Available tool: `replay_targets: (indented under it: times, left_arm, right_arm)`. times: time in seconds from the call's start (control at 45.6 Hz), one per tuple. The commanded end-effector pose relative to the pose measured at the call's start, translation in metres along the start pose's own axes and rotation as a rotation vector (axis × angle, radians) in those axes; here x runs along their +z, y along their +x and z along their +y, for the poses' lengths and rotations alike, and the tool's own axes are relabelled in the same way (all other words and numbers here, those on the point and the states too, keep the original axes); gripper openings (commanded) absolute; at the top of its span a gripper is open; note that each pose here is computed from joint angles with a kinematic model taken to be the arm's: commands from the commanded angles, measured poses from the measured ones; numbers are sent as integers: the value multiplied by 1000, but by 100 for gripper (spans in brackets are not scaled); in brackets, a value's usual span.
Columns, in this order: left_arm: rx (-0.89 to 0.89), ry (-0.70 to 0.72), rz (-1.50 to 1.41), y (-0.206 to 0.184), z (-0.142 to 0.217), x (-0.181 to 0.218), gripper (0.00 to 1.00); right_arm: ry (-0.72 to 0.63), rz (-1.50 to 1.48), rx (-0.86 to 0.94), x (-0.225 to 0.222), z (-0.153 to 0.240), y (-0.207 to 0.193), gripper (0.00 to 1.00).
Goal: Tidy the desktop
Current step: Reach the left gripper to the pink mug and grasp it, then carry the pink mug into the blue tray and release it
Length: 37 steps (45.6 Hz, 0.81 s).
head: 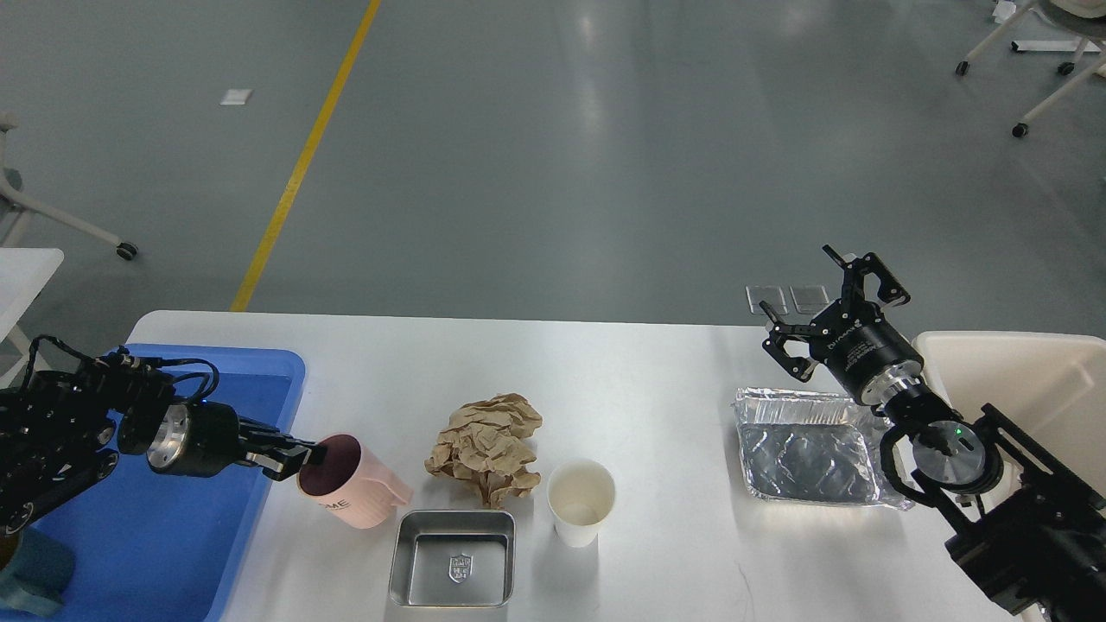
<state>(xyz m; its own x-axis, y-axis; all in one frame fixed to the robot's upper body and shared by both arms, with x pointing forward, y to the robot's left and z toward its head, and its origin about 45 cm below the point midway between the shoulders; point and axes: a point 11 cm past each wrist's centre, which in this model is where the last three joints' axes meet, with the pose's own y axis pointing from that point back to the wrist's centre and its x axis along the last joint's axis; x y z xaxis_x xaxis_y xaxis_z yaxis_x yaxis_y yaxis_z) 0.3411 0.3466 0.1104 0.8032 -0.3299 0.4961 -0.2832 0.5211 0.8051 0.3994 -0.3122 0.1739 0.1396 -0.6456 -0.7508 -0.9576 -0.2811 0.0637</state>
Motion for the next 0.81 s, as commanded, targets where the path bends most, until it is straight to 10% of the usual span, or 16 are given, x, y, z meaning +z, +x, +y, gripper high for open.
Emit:
replay_targets:
  times: [0.0, 0.789]
  left_arm:
    - [-4, -6, 2, -2, 0, 0, 0]
    - [54, -18, -3, 17, 107, 9, 5]
  right_arm:
    - [0, 0, 0, 0, 0, 0, 100]
    - [-5, 1, 3, 2, -1, 0, 100]
